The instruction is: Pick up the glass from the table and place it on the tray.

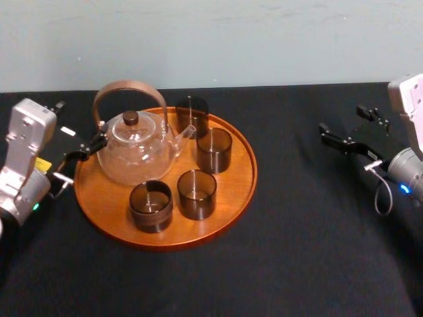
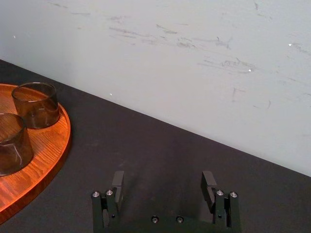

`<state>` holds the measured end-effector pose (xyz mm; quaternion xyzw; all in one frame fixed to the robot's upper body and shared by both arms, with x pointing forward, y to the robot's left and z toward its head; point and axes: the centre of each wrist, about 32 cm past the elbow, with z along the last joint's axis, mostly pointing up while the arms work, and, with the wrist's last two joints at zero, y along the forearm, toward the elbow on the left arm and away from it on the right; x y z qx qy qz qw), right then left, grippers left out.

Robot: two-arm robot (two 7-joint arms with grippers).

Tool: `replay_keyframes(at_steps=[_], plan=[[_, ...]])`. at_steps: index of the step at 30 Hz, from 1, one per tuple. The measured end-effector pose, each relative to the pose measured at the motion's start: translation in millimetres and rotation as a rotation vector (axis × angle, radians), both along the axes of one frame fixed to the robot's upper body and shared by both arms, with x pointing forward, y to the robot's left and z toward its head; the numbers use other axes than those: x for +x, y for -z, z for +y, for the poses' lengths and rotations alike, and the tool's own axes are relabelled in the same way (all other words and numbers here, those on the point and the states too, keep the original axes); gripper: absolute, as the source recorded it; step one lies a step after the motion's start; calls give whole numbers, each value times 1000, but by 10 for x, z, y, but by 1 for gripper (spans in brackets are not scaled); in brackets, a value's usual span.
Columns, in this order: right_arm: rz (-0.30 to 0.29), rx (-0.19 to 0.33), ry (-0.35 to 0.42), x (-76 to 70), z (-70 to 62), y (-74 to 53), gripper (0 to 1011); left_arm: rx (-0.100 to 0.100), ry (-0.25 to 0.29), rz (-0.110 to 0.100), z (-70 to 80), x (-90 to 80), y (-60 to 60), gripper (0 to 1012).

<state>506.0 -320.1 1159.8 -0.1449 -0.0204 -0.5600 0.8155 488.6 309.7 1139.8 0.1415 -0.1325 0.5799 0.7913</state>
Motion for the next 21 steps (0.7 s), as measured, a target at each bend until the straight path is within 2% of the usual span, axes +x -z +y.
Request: replay_keyframes(at_steps=[21], plan=[[-1,-3,-2,0,3,0,1002,0,0,0,0,0,0,1010]])
